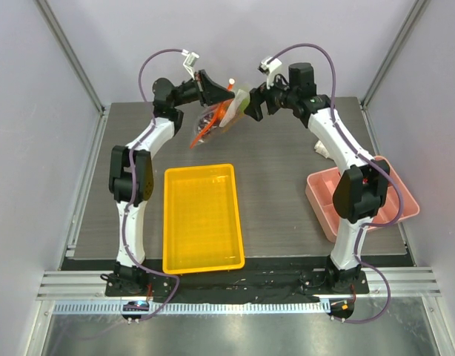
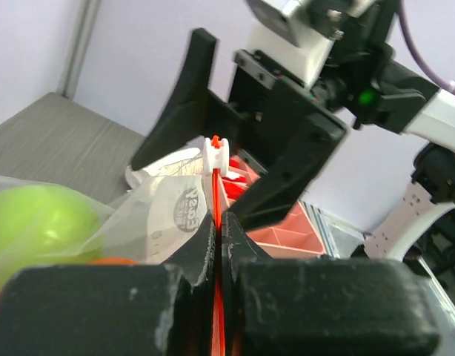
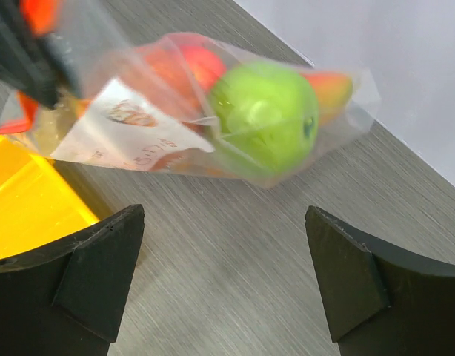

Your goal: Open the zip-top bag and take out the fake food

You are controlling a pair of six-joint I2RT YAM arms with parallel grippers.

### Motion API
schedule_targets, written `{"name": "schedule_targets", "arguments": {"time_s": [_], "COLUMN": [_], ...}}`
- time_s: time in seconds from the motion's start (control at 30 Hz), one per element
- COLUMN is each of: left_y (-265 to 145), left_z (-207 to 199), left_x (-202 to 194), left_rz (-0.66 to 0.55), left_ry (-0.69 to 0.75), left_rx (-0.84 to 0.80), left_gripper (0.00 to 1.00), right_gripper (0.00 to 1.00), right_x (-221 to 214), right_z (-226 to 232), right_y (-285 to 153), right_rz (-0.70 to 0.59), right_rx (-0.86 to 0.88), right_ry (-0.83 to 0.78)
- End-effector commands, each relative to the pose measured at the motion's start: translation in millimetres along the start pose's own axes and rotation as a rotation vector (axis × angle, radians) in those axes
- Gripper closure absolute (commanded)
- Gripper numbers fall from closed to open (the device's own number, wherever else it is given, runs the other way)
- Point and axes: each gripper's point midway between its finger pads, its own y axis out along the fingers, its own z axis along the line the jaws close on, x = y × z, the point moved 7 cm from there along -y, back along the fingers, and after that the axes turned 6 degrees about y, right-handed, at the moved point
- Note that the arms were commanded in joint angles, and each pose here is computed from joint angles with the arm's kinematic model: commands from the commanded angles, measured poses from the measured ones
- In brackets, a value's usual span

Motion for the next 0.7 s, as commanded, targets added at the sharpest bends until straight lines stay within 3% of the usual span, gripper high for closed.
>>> {"name": "schedule_targets", "arguments": {"time_s": [0.0,0.23,0.43,0.53,0.67], "left_y": [11.1,18.0,23.6,28.7,31.9], "left_z": [-23.9,-28.9,-29.9,-37.2,-40.6], "left_x": [13.1,9.3,-1.3,-4.3,-4.0], "left_rz": [0.02,0.129,0.165,0.174,0.183], "left_ry": [0.123,0.086,0.058,0.055,0.049], "left_rx": [-0.124,-0.218,-0.247,-0.272,-0.284], "left_gripper": [1.0,1.0,1.0,1.0,1.0], "right_gripper": [0.05,0.07,0.08,0.19,0.49], "right_x": [30.6,27.9,22.6,18.0,17.1], "right_z": [5.7,16.4,17.2,14.1,14.8], "right_y": [-22.0,-26.6,-21.2,-12.4,-10.7], "right_rz": [-0.08,-0.094,-0.119,-0.115,-0.114], "right_rx": [0.044,0.195,0.258,0.302,0.339], "right_ry": [-0.082,-0.222,-0.222,-0.188,-0.164]}}
